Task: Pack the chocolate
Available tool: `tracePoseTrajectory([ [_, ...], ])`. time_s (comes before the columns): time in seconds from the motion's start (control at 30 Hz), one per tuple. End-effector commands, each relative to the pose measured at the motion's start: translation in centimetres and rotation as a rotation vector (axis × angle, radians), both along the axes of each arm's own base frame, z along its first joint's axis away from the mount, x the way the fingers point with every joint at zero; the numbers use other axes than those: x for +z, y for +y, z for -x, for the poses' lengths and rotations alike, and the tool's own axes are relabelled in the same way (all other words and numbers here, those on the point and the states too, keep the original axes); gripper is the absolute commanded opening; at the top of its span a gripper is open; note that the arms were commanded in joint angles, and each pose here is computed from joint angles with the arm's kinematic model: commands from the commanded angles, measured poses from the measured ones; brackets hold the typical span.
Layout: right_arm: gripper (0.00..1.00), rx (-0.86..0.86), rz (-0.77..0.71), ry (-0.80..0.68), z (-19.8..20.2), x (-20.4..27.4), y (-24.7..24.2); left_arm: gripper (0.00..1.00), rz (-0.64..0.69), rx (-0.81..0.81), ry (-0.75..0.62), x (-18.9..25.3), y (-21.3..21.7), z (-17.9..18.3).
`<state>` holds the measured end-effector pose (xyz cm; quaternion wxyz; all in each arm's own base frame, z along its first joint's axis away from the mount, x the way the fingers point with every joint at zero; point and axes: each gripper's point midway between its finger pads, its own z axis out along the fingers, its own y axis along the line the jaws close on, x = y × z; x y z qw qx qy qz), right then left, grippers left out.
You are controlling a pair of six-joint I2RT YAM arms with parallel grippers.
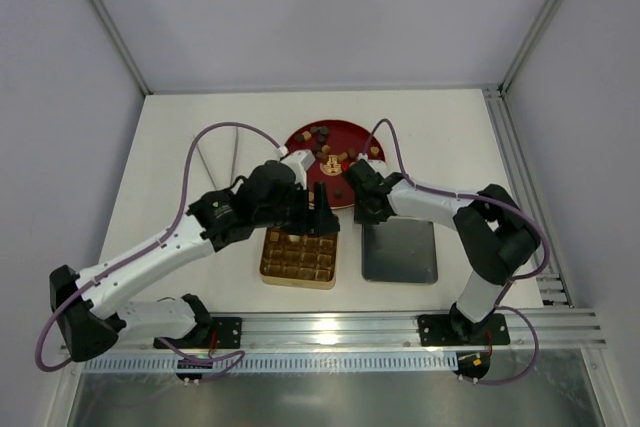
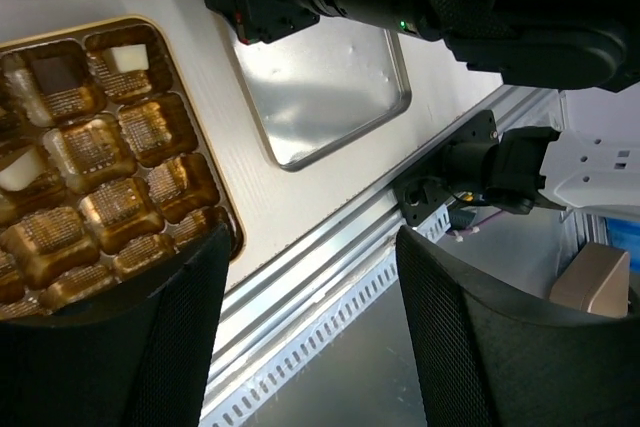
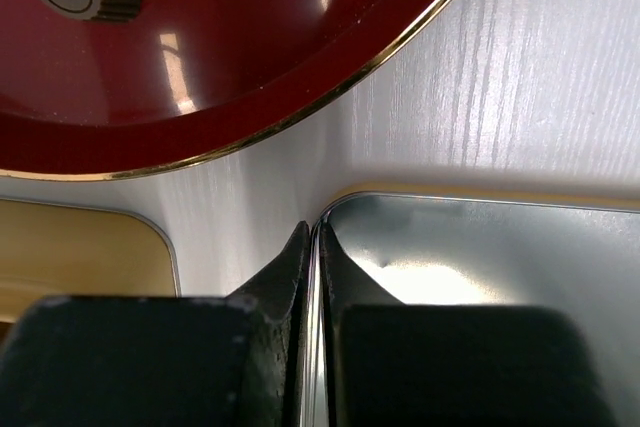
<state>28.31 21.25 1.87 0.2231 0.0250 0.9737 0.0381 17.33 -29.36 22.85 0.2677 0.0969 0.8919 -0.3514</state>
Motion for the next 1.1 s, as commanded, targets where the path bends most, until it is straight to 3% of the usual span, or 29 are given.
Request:
tracePoseTrajectory([
  [0.0,0.04,-0.01,-0.088,-0.049,-0.6,2.6,0.7,0.66,0.068,0.041,-0.041,0.2,-2.2,-1.1],
  [0.27,0.04,-0.01,-0.163,-0.081,-0.5,5.2,0.9,0.59,0.124,0.029,-0.053,-1.8,-5.4,-1.8],
  [0.67,0.04,-0.009,-0.237,-0.081,-0.5,6.5,0.8,0.5,0.017,0.075,-0.047,-8.3,-8.5,-3.2],
  [1.07,0.04,0.003,-0.291,-0.087,-0.6,7.5,1.2,0.46,0.016,0.093,-0.025,-12.3,-11.2,-4.1],
])
